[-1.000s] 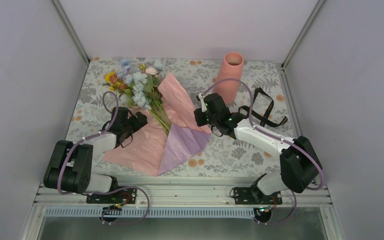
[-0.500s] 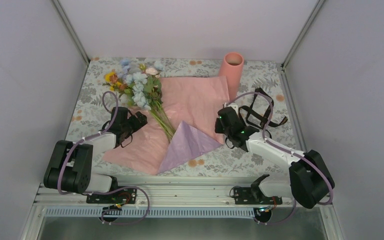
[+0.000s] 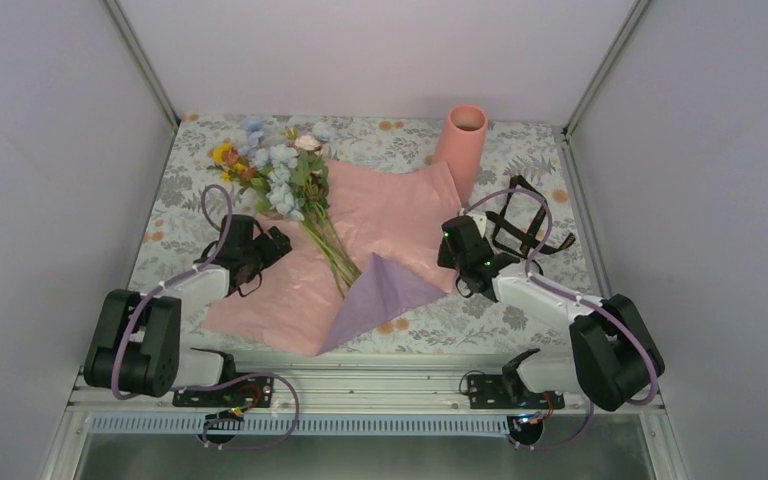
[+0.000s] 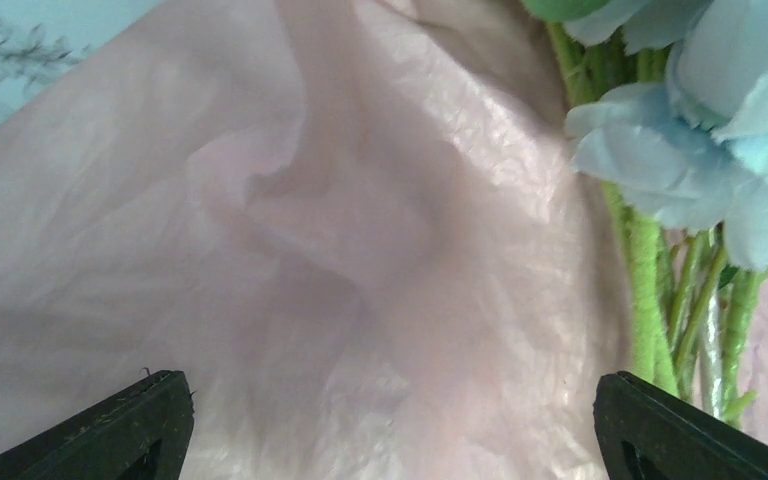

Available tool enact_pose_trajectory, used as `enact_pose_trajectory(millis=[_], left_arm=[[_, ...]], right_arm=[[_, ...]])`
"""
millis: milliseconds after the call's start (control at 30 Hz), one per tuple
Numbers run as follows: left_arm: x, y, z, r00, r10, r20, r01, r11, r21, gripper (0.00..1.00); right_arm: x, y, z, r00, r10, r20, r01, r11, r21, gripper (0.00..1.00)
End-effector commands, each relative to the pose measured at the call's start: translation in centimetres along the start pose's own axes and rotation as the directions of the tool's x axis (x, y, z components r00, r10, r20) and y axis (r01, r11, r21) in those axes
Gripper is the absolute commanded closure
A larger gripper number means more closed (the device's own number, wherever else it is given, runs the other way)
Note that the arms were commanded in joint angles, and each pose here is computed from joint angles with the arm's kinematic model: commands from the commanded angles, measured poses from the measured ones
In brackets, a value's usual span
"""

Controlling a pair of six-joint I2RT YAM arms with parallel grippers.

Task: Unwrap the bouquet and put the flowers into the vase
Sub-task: Unfold the wrapping paper at the center of the board.

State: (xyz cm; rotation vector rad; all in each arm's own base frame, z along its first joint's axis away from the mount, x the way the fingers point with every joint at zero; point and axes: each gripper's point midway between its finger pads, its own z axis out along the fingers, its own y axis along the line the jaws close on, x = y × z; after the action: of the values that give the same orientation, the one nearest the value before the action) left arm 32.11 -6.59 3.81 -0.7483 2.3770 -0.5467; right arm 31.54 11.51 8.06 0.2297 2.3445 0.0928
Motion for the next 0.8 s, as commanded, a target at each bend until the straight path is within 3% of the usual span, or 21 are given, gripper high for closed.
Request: enact_pose_trajectory(millis=[0,133,300,500,767], left_arm=[[0.9,0.6,-1.9,0.999,0.02,-0.05,-0.022,0.999,-0.045,0.0],[0.4,-4.6,-4.9,0.99,0.141,-0.008,-0.138,0.977,0.163,0.0],[3.6,-11.1,-8.2,0.945,0.328,0.002,-0.3,0.862,0.409,0.0],[8.5,-15.0,-9.8,0.886,0.461,-0.047,-0.34,0.715,0.611,0.0],[12.8,-16.4,-9.8,0.823,0.56,-0.099,-0.34,0.624,0.703,0.0]], right_arm=[[-2.0,1.0,-1.1,1.0,0.002,0.007,-0.002,1.0,-0.027,0.71],[-2.7,1.2,-3.3,1.0,-0.005,0.006,0.005,0.998,-0.066,0.58],[-4.3,2.1,-6.4,0.999,-0.012,0.044,0.019,0.987,-0.158,0.47],[-5.5,3.3,-8.7,0.997,-0.018,0.072,0.036,0.968,-0.249,0.44],[-6.3,3.7,-10.1,0.995,-0.003,0.104,0.034,0.954,-0.297,0.43]])
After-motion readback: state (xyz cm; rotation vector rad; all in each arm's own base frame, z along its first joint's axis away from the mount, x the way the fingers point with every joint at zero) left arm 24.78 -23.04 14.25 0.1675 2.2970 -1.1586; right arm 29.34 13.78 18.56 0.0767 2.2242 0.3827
